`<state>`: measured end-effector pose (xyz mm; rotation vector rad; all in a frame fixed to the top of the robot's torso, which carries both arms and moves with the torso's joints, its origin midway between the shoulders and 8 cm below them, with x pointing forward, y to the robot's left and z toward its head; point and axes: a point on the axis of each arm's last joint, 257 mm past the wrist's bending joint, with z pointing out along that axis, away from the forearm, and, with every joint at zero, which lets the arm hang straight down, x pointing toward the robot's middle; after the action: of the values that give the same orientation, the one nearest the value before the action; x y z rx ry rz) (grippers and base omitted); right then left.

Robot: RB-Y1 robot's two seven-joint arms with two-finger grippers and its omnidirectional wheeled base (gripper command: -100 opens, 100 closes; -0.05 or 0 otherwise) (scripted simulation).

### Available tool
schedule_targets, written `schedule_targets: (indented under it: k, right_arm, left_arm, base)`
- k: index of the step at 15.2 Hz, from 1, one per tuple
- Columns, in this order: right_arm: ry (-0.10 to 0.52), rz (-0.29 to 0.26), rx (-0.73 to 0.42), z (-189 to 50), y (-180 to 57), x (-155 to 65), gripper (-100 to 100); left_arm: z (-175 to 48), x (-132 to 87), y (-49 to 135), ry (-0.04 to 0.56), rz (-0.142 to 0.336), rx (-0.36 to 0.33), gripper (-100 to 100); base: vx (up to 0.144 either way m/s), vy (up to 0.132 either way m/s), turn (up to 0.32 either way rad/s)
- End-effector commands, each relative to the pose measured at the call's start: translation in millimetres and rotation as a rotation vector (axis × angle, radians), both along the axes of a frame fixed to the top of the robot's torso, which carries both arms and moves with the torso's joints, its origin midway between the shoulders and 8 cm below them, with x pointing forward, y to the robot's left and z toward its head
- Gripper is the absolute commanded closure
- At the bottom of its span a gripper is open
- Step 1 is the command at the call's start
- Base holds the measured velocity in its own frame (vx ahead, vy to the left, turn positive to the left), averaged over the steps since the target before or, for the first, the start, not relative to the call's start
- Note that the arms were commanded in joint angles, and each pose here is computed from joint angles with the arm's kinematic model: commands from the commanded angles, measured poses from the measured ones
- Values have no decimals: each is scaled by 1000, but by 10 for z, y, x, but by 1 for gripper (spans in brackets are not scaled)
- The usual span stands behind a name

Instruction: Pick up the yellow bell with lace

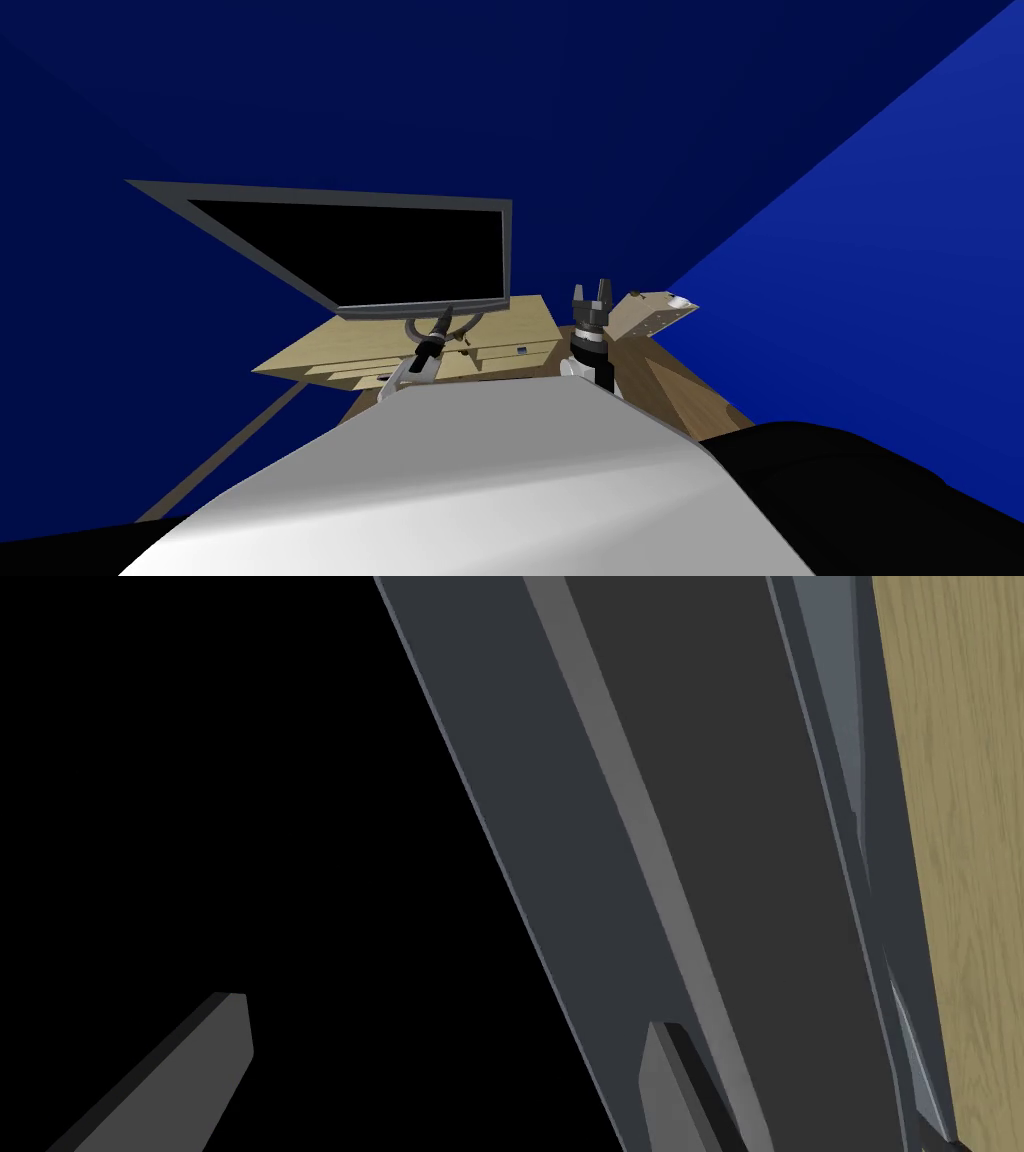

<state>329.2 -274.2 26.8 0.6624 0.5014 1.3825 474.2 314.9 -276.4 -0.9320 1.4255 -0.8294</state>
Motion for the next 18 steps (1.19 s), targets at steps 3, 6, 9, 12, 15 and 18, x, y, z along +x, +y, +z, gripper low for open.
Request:
schedule_targets:
  k: [3,6,9,12,15,18]
  right_arm:
    - [0,0,0,0,0,0,0]
    - [0,0,0,0,0,0,0]
    - [0,0,0,0,0,0,0]
    - [0,0,0,0,0,0,0]
    - [0,0,0,0,0,0,0]
    - [0,0,0,0,0,0,0]
  left_arm:
    - [-319,40,35,76,20,16,-100]
    - [-477,48,48,114,28,23,-100]
    - [-776,49,57,188,43,36,-100]
    - [-1049,33,45,256,54,47,-100]
    - [-1291,6,14,319,61,54,-100]
    - [-1496,-26,-31,373,65,60,-100]
  base:
    - [-13,20,-16]
    - [-10,16,-11]
    - [-13,23,-21]
    - [-15,27,-19]
    - [-11,19,-11]
    - [-8,16,-12]
